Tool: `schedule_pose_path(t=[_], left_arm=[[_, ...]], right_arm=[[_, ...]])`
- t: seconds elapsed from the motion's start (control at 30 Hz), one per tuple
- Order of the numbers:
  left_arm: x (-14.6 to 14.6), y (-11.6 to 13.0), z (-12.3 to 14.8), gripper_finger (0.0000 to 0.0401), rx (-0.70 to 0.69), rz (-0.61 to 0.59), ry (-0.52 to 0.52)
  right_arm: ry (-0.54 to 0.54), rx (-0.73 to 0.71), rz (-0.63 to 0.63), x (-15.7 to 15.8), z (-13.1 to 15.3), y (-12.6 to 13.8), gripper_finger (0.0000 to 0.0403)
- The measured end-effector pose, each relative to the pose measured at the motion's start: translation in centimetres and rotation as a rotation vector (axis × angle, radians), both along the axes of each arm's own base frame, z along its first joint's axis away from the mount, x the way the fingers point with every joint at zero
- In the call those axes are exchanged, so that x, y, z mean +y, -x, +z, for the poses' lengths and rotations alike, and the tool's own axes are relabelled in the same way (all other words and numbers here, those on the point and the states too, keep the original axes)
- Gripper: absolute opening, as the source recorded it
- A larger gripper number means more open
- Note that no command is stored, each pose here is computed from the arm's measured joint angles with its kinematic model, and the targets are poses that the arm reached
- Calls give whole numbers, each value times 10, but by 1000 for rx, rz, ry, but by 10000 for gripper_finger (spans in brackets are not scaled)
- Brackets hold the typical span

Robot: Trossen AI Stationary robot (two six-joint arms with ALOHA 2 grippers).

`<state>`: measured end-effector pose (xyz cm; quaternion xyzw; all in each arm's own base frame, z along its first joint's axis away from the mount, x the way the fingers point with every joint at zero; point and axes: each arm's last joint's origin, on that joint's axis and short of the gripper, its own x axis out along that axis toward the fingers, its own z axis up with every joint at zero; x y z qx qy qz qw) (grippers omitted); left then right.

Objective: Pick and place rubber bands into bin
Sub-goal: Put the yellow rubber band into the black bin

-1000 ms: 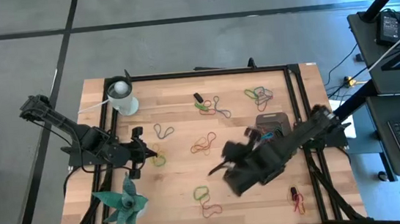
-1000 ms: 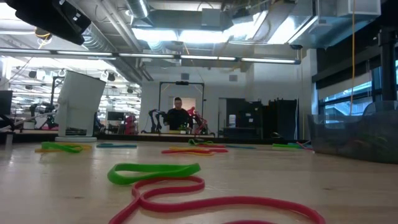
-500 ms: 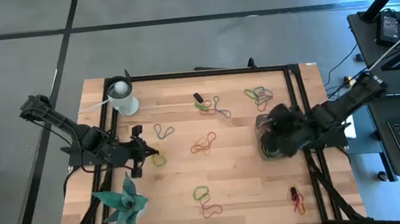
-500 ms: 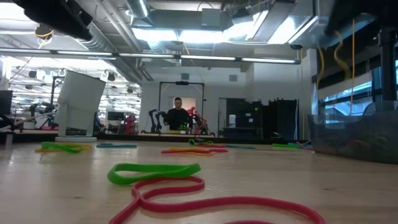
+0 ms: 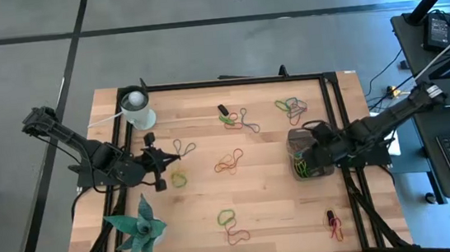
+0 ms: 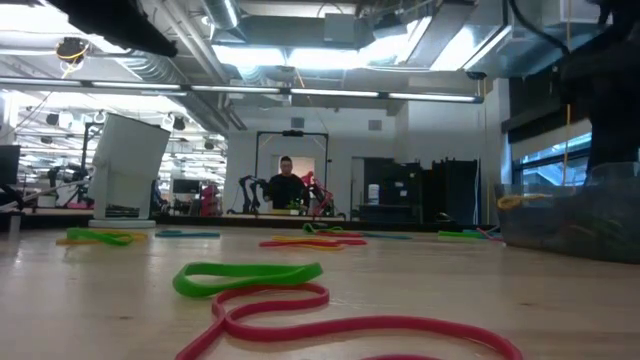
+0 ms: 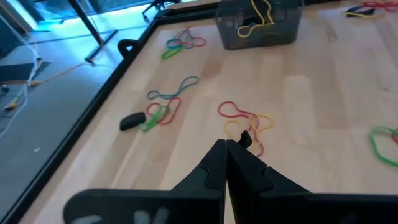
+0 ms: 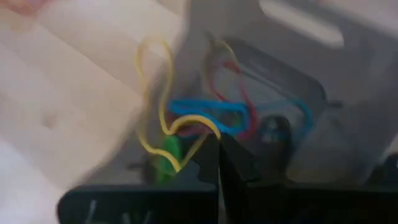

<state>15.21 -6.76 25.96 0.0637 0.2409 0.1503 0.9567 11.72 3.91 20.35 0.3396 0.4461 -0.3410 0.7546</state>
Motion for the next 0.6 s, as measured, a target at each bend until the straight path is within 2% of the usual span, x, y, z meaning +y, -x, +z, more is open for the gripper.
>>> schedule_pose_path(t=[0.27, 0.43, 0.6], left_arm=[[0, 0, 0, 2, -18, 26, 24], [0, 0, 1, 2, -22, 27, 27], [0, 0, 1, 2, -21, 27, 27]], right_arm=[[5, -6, 1, -7, -8, -2, 0], [-41, 42, 82, -9, -9, -2, 0], [-27, 63, 75, -11, 4, 0, 0]])
